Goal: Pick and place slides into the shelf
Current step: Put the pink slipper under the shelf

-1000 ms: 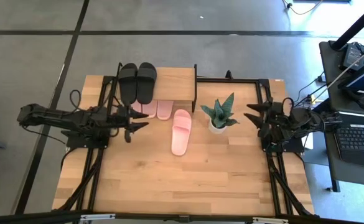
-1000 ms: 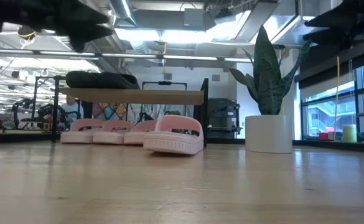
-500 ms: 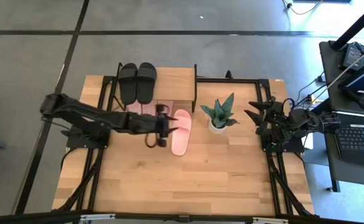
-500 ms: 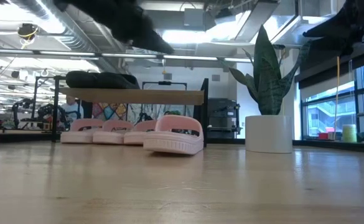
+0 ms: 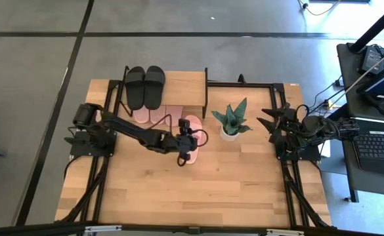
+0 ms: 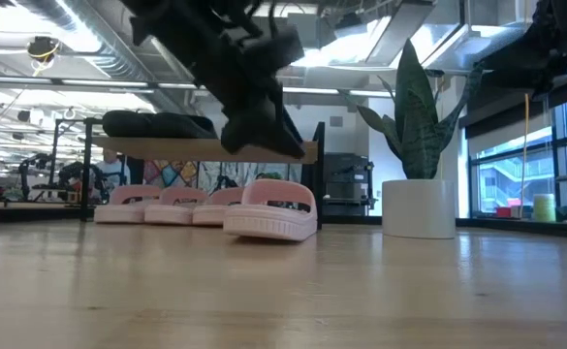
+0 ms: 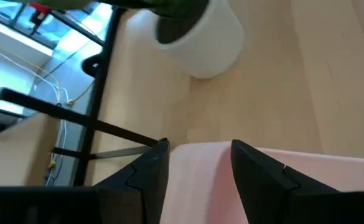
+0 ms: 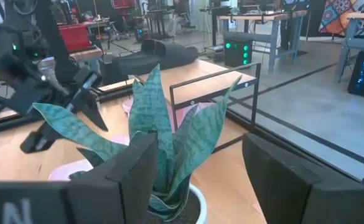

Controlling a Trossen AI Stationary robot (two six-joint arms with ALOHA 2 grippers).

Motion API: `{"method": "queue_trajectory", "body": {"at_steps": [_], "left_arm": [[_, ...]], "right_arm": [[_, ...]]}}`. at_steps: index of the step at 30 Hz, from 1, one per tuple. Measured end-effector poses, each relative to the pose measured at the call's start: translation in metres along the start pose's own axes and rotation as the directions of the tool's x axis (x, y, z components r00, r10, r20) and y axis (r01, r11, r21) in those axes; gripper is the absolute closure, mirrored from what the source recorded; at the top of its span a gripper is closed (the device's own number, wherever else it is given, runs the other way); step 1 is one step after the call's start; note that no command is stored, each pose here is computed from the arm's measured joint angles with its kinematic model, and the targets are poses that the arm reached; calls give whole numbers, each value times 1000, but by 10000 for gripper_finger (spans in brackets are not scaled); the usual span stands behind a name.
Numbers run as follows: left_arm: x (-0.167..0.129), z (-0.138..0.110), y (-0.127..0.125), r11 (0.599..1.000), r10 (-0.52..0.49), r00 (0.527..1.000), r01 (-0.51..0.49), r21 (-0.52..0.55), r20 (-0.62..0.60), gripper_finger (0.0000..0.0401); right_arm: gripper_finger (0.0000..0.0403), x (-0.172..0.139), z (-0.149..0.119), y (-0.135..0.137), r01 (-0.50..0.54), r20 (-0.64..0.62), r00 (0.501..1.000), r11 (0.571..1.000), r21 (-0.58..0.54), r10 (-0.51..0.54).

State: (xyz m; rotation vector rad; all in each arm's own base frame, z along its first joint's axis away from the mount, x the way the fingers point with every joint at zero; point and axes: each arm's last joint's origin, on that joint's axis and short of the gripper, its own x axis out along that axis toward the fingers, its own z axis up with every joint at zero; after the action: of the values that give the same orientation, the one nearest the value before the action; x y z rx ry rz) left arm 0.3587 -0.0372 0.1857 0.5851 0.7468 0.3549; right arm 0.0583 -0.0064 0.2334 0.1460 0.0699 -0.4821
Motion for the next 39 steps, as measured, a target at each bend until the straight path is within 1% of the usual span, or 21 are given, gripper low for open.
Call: {"method": "queue_trajectory", "body": {"at_steps": [2,3,5,6,8,10,13,14,15,16,18,19,22,23,25,27,30,32,35,37,39], "left_arm": [[5,0,-5,1000,-24,1000,24,13,-16,238],[5,0,-7,998,-58,998,58,21,-15,238],[4,0,-11,988,-148,989,148,30,-1,238],[2,0,-14,976,-216,976,215,41,3,238],[-2,-4,-20,937,-344,939,344,57,-18,238],[-7,-5,-22,890,-455,890,455,23,-22,238],[-15,-3,-22,832,-555,829,554,-33,-63,238],[-19,-2,-23,825,-565,821,564,-34,-85,238],[-21,1,-24,821,-570,818,570,-27,-75,238],[-24,4,-26,822,-569,819,570,-11,-68,238],[-29,5,-32,838,-542,837,545,18,-77,238],[-31,5,-34,840,-538,839,541,25,-82,238],[-30,4,-41,833,-549,831,552,23,-88,238],[-29,3,-43,835,-545,833,549,22,-97,238],[-26,1,-44,854,-517,849,521,8,-113,238],[-23,0,-45,860,-508,852,511,-12,-123,238],[-16,-3,-46,854,-519,845,519,-30,-128,238],[-14,-7,-50,849,-525,836,528,-24,-158,239],[-10,-5,-54,847,-529,837,530,-30,-139,238],[-7,-10,-58,845,-531,830,535,-27,-170,239],[-3,-12,-61,848,-525,833,529,-25,-177,239]], "right_arm": [[169,0,0,0,0,0,1000,1000,-1,0],[169,0,0,0,0,0,1000,1000,-1,0],[169,0,0,0,0,-1,1000,1000,0,0],[169,0,0,0,0,-1,1000,1000,0,0],[169,0,0,0,0,-1,1000,1000,0,0],[169,0,0,0,1,-1,1000,1000,0,-1],[169,0,0,0,0,-2,1000,1000,-1,0],[169,0,0,0,0,-2,1000,1000,-1,0],[169,0,-1,0,1,-3,1000,1000,-2,-1],[169,0,-1,0,1,-5,1000,1000,-4,-1],[169,0,-1,0,1,-5,1000,1000,-3,-1],[169,0,-1,0,1,-6,1000,1000,-4,-1],[169,0,-1,0,1,-7,1000,1000,-5,-1],[169,0,-1,0,1,-8,1000,1000,-5,-1],[169,0,-1,0,1,-8,1000,1000,-6,-1],[169,0,-1,0,2,-7,1000,1000,-5,-2],[169,0,-1,0,1,-7,1000,1000,-6,-2],[169,0,-1,0,1,-8,1000,1000,-7,-1],[169,0,-1,0,1,-9,1000,1000,-7,-1],[169,0,-1,0,2,-7,1000,1000,-6,-2],[169,0,-1,0,1,-9,1000,1000,-9,-1]]}}
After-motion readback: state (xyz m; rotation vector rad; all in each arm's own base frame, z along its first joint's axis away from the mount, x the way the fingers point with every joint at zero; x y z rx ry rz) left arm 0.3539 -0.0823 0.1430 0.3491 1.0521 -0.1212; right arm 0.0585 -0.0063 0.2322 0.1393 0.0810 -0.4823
